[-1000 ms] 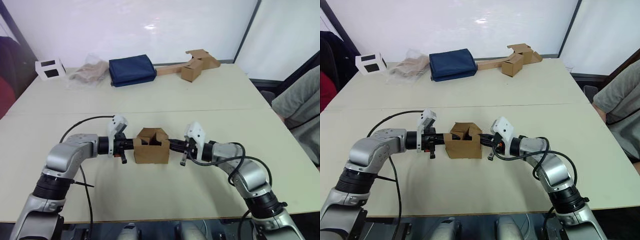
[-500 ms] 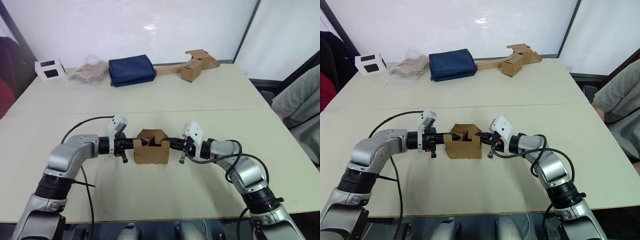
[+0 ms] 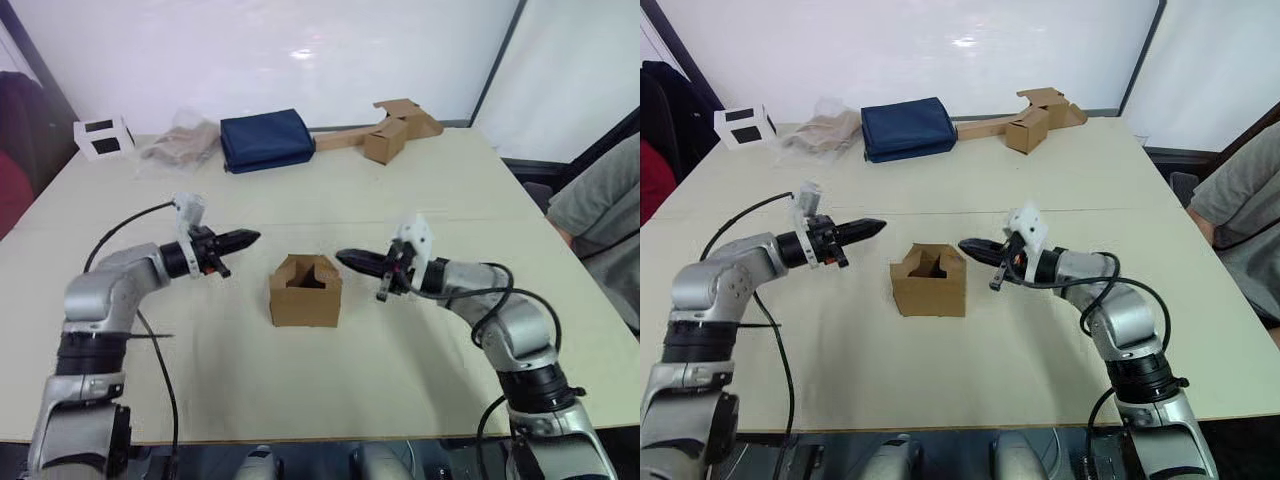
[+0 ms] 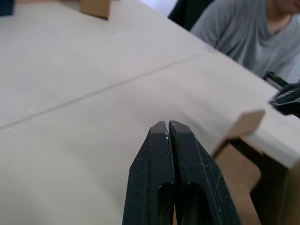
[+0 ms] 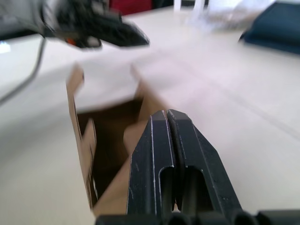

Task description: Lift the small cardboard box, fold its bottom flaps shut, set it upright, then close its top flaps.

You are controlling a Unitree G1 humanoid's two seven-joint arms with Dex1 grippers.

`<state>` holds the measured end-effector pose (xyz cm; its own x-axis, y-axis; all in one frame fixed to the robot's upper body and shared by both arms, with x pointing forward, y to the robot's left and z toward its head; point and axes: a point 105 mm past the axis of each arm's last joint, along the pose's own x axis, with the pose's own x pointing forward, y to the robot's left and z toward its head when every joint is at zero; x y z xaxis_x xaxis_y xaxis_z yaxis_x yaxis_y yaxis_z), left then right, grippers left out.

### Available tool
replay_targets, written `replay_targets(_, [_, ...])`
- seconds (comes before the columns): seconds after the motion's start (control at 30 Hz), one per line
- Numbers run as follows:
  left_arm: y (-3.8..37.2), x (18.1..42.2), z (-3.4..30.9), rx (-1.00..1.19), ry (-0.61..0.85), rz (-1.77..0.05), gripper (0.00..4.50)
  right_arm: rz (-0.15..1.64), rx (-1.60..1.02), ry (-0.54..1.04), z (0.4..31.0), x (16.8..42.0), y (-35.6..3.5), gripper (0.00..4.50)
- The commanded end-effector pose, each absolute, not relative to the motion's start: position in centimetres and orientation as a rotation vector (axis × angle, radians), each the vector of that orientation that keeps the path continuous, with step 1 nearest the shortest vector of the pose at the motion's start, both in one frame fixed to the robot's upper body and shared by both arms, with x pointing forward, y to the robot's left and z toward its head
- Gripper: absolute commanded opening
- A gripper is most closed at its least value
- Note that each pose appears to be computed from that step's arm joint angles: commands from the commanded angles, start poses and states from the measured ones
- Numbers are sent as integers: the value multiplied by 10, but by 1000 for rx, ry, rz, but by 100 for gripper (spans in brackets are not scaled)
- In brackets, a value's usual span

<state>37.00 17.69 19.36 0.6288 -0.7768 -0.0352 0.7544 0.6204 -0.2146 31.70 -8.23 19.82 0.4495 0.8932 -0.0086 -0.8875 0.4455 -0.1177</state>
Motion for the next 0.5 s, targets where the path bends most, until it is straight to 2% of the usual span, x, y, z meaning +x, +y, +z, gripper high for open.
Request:
replay_targets(0.03, [176,381,166,-71,212,-893,5,1241,-130,-82,222,283,-72,0])
replay_targets(0.2, [157,386,143,-54,290,-995,5,1353,-238,-8,214,252,-57,0])
replay_targets(0.33, [151,389,125,-31,339,-1029,5,1343,-264,6,207,248,-48,0])
replay_targets(0.5, [143,386,121,-63,357,-1102,5,1329,-319,32,191,245,-39,0])
